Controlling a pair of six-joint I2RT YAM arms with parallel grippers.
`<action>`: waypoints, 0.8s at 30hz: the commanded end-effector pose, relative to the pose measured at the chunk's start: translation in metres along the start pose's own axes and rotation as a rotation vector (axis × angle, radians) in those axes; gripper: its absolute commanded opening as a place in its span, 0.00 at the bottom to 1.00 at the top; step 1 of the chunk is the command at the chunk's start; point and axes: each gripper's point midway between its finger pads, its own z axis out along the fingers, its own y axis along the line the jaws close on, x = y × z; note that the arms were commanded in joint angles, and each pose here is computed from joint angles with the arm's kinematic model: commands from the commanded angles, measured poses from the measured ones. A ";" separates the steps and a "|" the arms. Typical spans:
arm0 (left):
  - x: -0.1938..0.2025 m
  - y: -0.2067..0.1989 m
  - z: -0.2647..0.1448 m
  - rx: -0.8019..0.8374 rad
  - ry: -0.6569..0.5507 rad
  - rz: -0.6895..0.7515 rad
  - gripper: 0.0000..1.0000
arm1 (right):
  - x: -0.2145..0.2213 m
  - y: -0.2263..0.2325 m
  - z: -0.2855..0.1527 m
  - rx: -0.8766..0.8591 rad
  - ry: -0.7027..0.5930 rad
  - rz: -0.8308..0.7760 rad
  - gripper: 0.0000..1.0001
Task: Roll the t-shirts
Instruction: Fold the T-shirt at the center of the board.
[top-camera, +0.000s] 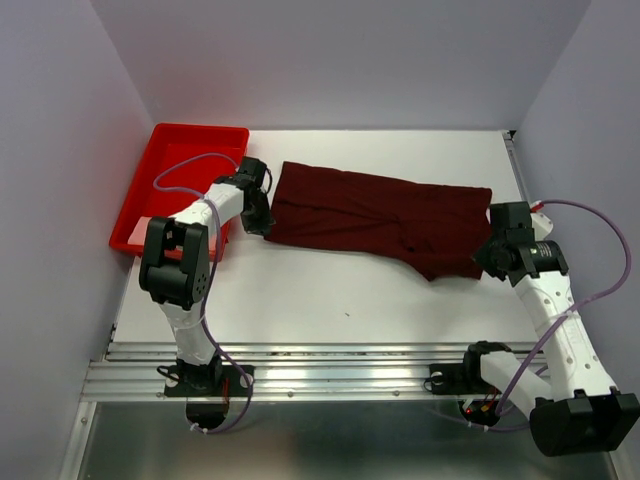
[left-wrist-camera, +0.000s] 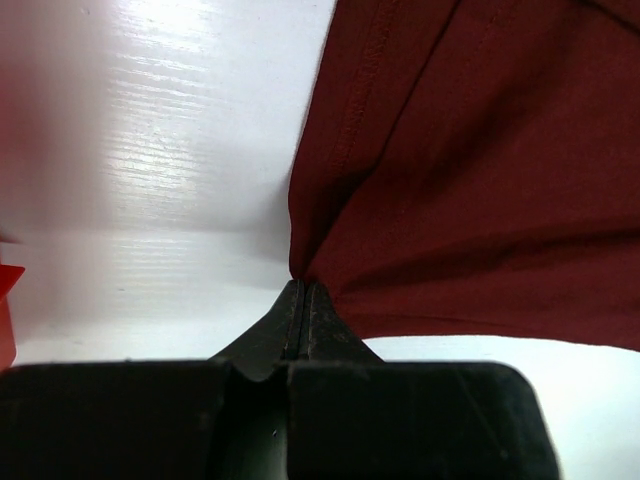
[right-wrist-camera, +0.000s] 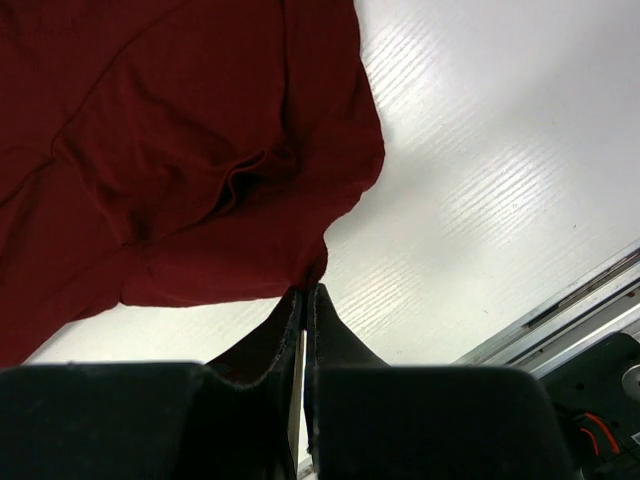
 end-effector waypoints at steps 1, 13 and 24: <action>-0.011 0.004 -0.012 -0.003 -0.059 0.017 0.00 | 0.003 -0.009 -0.003 0.022 -0.002 0.035 0.01; -0.038 0.000 -0.014 -0.019 -0.110 0.015 0.00 | 0.007 -0.015 -0.006 0.034 -0.002 0.053 0.01; -0.056 -0.009 -0.015 -0.004 -0.132 0.015 0.00 | 0.008 -0.015 -0.004 0.035 0.004 0.050 0.01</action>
